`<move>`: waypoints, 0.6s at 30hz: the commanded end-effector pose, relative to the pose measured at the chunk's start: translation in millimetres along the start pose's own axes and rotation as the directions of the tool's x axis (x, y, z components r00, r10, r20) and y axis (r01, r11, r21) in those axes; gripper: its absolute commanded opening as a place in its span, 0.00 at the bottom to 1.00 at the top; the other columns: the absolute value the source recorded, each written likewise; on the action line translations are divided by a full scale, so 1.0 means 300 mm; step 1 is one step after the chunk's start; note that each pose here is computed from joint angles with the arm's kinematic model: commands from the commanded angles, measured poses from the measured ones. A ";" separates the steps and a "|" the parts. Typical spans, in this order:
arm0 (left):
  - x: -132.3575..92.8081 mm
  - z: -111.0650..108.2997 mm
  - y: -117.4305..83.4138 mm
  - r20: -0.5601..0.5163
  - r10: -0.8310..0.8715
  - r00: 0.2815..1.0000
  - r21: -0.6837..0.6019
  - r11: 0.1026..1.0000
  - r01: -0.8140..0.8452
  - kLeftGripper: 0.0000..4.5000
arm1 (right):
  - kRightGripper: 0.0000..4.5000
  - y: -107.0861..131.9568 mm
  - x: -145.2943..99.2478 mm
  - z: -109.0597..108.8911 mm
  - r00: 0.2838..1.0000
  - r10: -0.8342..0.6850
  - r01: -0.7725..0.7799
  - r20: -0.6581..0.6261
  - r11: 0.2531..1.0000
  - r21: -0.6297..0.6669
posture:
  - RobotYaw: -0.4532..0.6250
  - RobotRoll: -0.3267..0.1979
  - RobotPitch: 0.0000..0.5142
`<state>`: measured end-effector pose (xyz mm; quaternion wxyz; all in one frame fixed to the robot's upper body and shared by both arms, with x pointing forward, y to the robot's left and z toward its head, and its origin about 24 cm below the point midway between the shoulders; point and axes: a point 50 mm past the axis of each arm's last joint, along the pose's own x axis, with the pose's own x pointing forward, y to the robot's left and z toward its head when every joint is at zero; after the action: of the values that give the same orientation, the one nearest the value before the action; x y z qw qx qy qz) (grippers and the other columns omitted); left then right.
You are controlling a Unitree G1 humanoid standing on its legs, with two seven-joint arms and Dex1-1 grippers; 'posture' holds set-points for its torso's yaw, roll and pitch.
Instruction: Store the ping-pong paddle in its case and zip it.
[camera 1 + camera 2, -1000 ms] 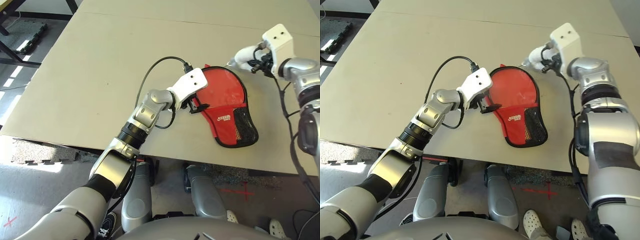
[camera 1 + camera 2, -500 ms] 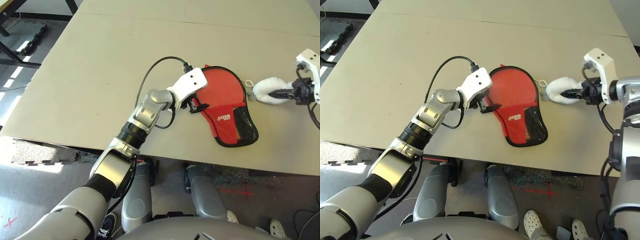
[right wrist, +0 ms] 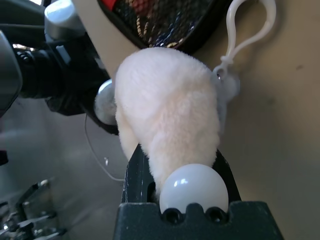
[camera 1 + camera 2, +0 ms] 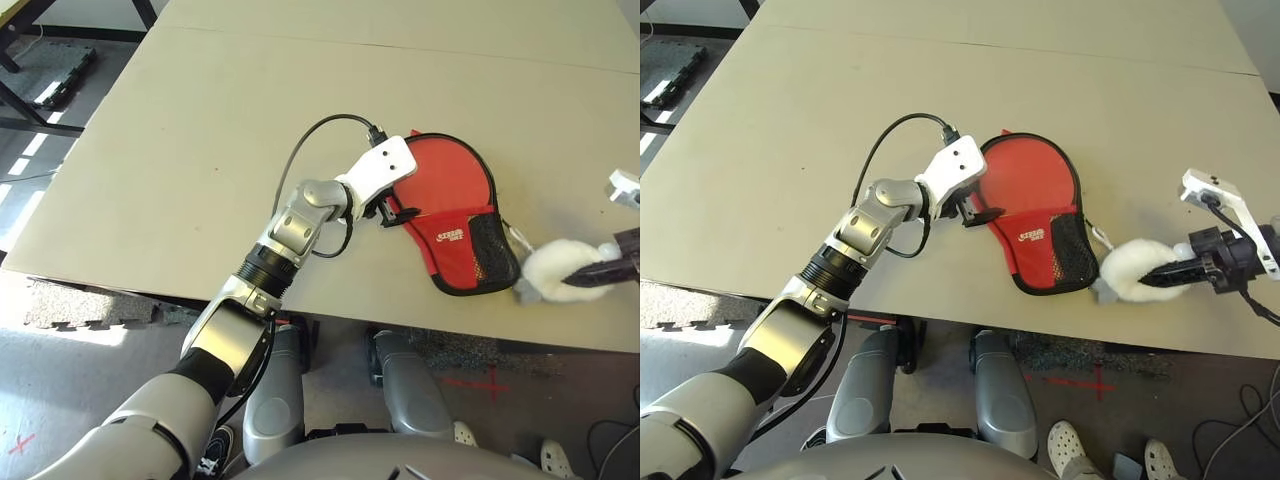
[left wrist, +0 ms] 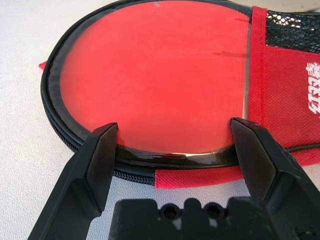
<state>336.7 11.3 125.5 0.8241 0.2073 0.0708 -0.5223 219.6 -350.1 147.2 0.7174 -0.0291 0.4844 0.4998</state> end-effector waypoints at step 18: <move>-0.287 0.027 0.106 0.085 0.085 0.993 -0.197 0.978 -0.066 1.00 | 1.00 -0.100 -0.213 0.015 0.852 -0.352 0.311 0.388 0.936 0.167 | 0.30 0.62 0.55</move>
<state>330.2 85.0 157.8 0.8579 0.1323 0.0913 -0.4881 243.4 -398.5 181.1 0.8574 0.0279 0.3597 0.3671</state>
